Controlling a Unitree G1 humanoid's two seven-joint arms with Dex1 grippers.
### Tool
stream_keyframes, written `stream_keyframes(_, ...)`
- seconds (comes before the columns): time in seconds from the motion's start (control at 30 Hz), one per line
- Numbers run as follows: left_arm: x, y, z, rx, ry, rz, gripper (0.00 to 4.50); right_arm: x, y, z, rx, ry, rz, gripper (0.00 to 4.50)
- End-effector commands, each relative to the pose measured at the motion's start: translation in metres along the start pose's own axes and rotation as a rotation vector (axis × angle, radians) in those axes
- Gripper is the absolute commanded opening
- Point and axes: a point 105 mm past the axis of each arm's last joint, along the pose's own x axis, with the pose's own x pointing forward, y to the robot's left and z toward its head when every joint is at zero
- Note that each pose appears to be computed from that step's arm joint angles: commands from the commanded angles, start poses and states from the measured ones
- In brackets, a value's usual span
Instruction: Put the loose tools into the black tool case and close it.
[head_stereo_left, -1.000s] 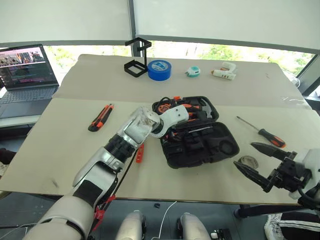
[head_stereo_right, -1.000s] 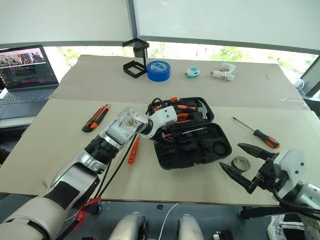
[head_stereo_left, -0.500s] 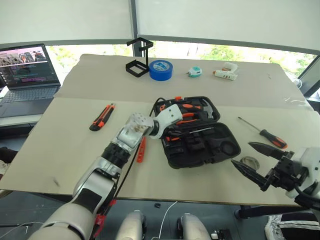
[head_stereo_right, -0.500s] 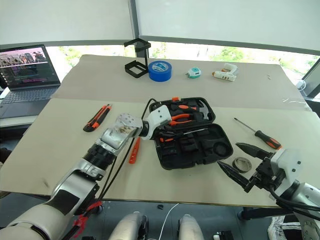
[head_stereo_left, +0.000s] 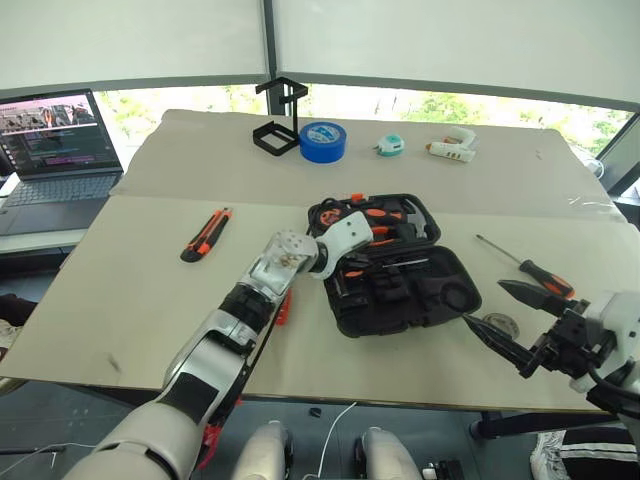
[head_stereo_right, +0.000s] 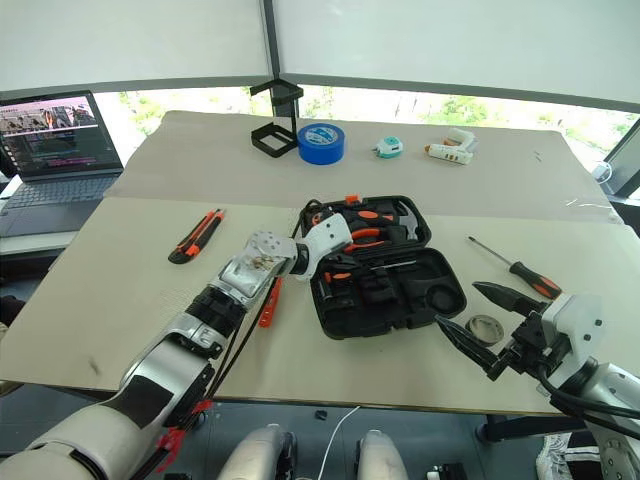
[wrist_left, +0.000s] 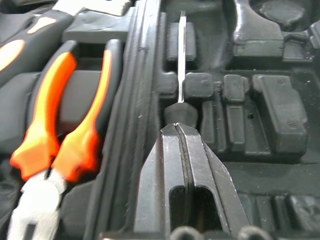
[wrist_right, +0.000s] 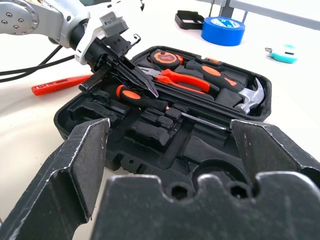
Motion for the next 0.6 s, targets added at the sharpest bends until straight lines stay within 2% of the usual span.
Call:
stream_keyframes(0.03,0.001,-0.01,-0.018,-0.03,0.05,-0.061,0.01,-0.008,-0.008,0.003,-0.023,-0.012,-0.049,4.5)
stream_keyframes(0.1,-0.007,-0.005,-0.012,-0.012,-0.001,-0.051,0.01,-0.013,-0.015,0.003,-0.032,-0.012,-0.088,4.5)
stream_keyframes(0.2,-0.043,0.002,0.023,0.0,-0.287,-0.074,0.72,-0.041,-0.045,0.001,-0.059,-0.01,-0.241,4.5)
stream_keyframes(0.3,-0.1,0.008,0.039,0.043,-0.55,-0.086,1.85,-0.076,-0.069,-0.014,-0.082,0.046,-0.368,4.5)
stream_keyframes(0.33,-0.115,0.009,0.034,0.033,-0.576,-0.093,2.24,-0.087,-0.075,-0.019,-0.09,0.066,-0.407,4.5)
stream_keyframes(0.43,-0.147,0.008,0.008,0.024,-0.534,-0.106,2.96,-0.111,-0.088,-0.032,-0.085,0.105,-0.508,4.5)
stream_keyframes(0.47,-0.156,0.009,-0.001,0.027,-0.522,-0.088,3.43,-0.117,-0.09,-0.036,-0.091,0.12,-0.526,4.5)
stream_keyframes(0.57,-0.187,0.009,-0.029,0.014,-0.492,-0.024,4.34,-0.136,-0.095,-0.053,-0.096,0.175,-0.575,4.5)
stream_keyframes(0.6,-0.199,0.008,-0.04,0.006,-0.472,0.004,4.43,-0.142,-0.095,-0.059,-0.083,0.189,-0.589,4.5)
